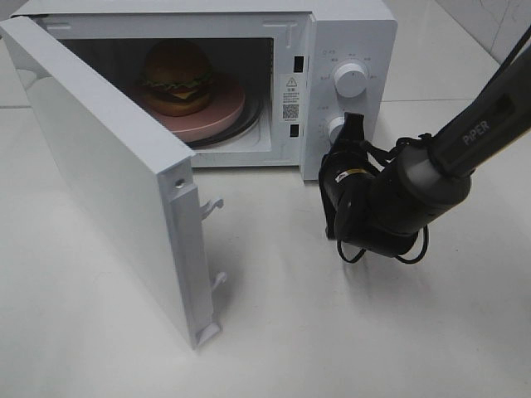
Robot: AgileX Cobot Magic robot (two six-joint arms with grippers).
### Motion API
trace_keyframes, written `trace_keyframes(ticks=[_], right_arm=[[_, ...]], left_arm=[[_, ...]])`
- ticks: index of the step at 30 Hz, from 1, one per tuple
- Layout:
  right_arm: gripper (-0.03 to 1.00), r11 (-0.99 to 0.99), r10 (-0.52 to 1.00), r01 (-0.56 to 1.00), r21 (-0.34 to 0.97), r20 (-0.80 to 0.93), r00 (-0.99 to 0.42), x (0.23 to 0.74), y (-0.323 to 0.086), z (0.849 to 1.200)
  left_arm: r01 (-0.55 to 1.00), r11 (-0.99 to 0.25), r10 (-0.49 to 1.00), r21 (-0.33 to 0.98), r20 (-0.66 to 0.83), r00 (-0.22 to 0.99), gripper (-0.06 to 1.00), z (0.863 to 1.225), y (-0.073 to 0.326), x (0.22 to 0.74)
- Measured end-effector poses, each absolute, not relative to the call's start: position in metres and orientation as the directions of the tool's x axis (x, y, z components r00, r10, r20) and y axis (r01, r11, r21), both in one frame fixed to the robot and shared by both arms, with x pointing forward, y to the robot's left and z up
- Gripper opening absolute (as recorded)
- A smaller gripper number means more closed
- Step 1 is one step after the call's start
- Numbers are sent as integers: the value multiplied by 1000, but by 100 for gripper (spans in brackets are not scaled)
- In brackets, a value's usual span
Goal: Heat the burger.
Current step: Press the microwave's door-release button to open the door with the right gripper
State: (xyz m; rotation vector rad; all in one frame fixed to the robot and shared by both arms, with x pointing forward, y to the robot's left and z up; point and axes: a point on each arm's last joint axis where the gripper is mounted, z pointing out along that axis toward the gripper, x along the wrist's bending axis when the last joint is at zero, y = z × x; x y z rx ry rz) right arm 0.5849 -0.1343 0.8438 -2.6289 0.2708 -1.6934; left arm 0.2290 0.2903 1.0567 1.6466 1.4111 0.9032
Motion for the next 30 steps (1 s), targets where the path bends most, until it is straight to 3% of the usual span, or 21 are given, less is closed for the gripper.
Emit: trace_keyframes(ticks=[30], right_arm=[[0, -997, 14, 69, -17, 903, 430, 567, -142, 876]], left_arm=[[443, -88, 990, 892, 31, 134, 99, 1057, 290, 229]])
